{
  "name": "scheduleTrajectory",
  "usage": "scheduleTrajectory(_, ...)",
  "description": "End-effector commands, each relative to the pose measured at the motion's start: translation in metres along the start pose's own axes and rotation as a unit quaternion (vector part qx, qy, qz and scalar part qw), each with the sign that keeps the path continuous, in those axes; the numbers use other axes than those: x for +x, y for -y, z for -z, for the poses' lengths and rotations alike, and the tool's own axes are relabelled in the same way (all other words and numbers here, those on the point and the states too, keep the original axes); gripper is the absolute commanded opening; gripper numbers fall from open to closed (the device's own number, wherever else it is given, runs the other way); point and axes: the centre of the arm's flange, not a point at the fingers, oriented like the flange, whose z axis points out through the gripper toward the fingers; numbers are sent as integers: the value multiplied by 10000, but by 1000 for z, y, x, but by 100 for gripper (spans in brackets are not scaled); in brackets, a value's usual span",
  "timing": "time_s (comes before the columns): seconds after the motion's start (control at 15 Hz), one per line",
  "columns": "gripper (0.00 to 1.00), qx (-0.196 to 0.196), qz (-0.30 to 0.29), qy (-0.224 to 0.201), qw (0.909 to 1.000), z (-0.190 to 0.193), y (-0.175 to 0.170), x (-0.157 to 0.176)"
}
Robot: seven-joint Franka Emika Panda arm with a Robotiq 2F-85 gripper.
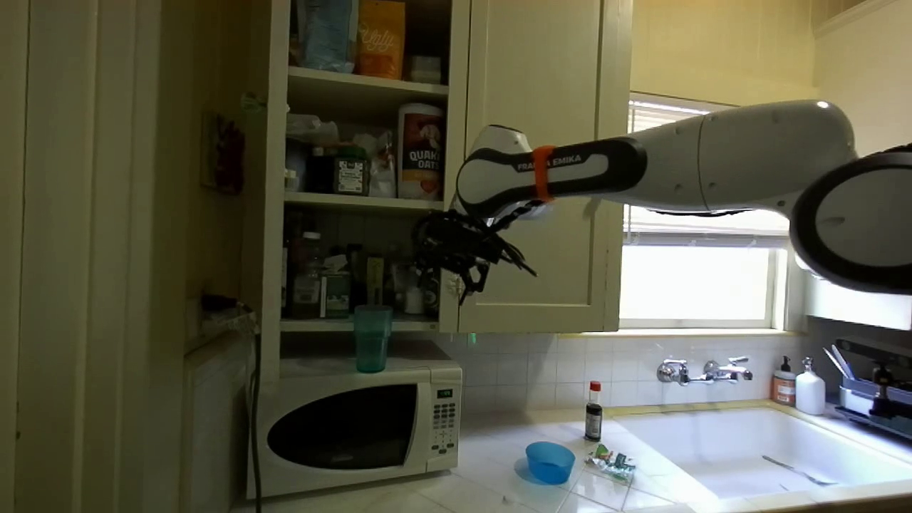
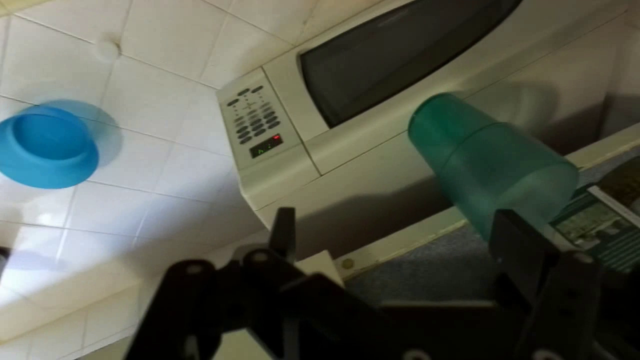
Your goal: Put the blue cup in the blue bowl.
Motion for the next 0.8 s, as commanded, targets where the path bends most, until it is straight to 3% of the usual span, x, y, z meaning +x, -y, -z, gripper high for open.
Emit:
scheduleTrajectory(0.0,100,292,112,170,9994,-16,45,37)
scheduleTrajectory(0.13,100,368,128,355,9986,-27,51,46)
scheduleTrajectory(0.2,100,295,95,124,9994,-19,24,16)
scheduleTrajectory(0.4,100,358,129,196,9991,-31,28,24)
scheduleTrajectory(0.47,100,229,-23,-15,9997,-34,25,22)
scheduleTrajectory(0.73,100,721,-578,-39,9957,-55,28,31)
